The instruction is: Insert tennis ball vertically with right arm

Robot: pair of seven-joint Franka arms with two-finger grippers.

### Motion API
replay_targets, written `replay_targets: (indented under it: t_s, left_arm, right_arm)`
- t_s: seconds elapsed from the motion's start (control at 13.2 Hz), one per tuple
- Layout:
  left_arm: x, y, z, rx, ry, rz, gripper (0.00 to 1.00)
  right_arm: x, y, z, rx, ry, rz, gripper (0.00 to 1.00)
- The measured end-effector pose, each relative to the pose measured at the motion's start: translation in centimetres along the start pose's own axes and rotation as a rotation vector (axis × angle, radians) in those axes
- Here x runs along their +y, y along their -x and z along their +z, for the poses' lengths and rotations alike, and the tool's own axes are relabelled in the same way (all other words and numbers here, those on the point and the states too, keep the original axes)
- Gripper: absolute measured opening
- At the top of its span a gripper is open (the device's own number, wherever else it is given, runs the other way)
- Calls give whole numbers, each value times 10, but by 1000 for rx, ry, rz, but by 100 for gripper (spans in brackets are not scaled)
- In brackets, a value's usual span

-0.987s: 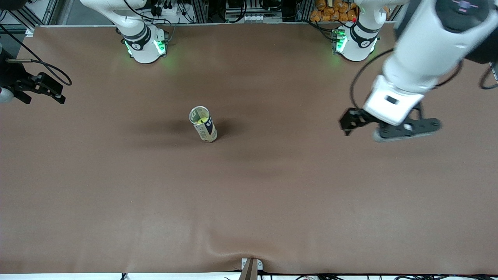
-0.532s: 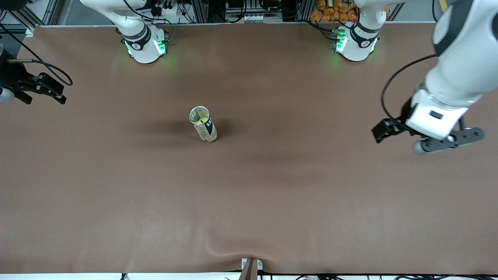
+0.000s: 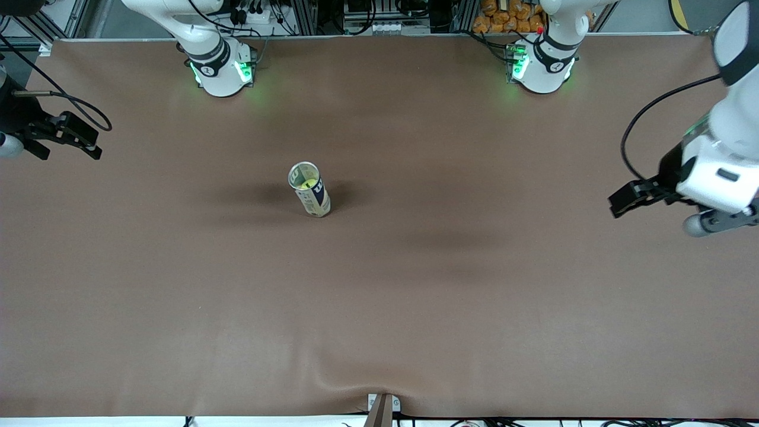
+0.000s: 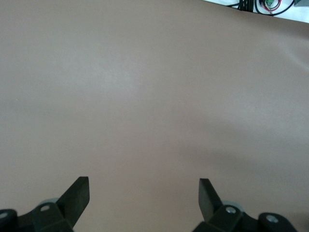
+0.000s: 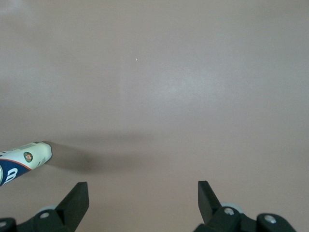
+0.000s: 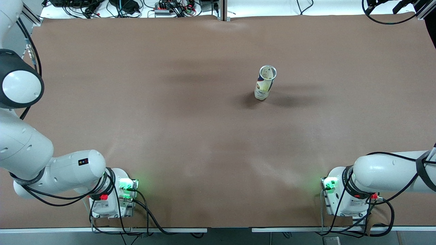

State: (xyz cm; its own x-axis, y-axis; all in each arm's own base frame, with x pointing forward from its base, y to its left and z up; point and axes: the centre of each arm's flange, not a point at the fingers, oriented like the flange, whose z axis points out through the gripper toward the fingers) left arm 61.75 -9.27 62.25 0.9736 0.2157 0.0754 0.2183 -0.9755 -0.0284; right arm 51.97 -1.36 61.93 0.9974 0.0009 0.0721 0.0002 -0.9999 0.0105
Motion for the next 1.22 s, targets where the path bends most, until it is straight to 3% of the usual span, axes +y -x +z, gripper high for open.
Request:
replay_targets:
  t_s: [0.46,0.68,1.22]
  left_arm:
    - [-91,14,-21,-52,14,117,100]
    - [-96,30,-15,-74,10,128,100]
    - [-81,89,-16,-55,4,175,100]
  right_arm:
    - [-1,0,0,0,0,-2,100]
    - [-1,0,0,0,0,-2,100]
    - [-2,0,0,0,0,-3,100]
